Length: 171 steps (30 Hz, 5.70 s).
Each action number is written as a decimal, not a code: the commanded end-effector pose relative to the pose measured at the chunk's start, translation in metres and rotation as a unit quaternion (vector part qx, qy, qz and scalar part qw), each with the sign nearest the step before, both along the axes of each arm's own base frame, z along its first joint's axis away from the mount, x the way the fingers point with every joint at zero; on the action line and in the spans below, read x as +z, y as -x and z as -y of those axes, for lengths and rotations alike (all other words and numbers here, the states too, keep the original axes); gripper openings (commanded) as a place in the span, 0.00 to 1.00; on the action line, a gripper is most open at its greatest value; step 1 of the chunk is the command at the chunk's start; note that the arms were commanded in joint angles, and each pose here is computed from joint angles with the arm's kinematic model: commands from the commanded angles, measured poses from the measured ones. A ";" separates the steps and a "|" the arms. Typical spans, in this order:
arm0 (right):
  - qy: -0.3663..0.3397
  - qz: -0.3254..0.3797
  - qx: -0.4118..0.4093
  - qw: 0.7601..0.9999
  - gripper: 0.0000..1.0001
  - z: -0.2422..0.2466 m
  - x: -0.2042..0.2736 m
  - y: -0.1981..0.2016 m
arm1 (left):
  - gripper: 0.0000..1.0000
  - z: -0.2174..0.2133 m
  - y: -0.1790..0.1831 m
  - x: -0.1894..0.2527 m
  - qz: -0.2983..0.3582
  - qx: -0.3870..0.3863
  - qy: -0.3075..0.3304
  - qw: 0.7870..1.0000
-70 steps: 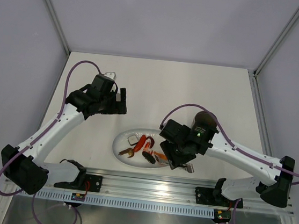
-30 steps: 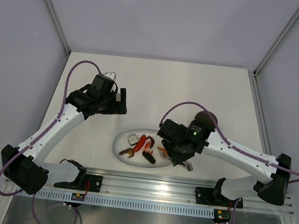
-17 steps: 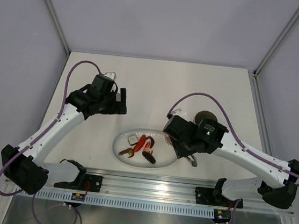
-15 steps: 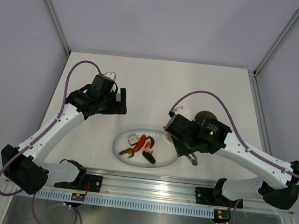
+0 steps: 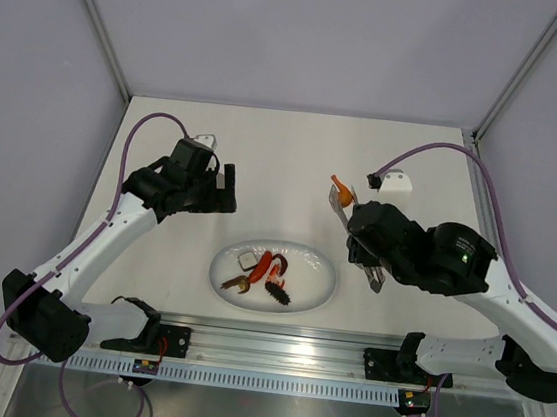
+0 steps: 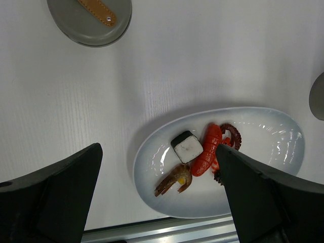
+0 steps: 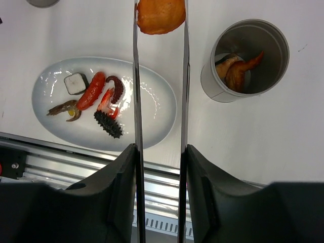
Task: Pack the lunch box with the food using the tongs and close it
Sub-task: Place the fake food in the packing box, then pick up the fake food from the plate.
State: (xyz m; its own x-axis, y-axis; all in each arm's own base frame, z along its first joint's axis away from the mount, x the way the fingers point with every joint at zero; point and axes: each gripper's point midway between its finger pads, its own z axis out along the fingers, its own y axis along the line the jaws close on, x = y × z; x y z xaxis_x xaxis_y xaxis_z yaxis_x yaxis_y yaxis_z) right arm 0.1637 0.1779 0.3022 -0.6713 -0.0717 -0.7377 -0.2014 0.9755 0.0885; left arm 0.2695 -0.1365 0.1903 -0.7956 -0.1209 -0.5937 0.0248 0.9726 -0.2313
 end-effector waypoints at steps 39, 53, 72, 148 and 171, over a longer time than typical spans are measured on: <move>0.105 -0.066 -0.181 0.976 0.30 0.122 -0.074 0.029 | 0.99 0.008 -0.006 0.008 0.018 -0.010 0.017 1.000; 0.118 -0.080 -0.179 0.974 0.51 0.120 -0.080 0.030 | 0.99 0.009 -0.006 0.008 0.018 -0.012 0.019 1.000; 0.120 -0.074 -0.171 0.975 0.45 0.115 -0.073 0.026 | 0.99 0.008 -0.004 0.006 0.017 -0.011 0.017 1.000; 0.146 -0.187 0.268 0.934 0.41 -0.081 -0.157 0.086 | 0.99 -0.001 -0.007 0.022 0.029 -0.005 -0.005 1.000; 0.136 -0.032 0.071 0.988 0.32 -0.005 -0.052 0.034 | 0.99 0.003 -0.010 0.021 0.028 -0.004 0.005 1.000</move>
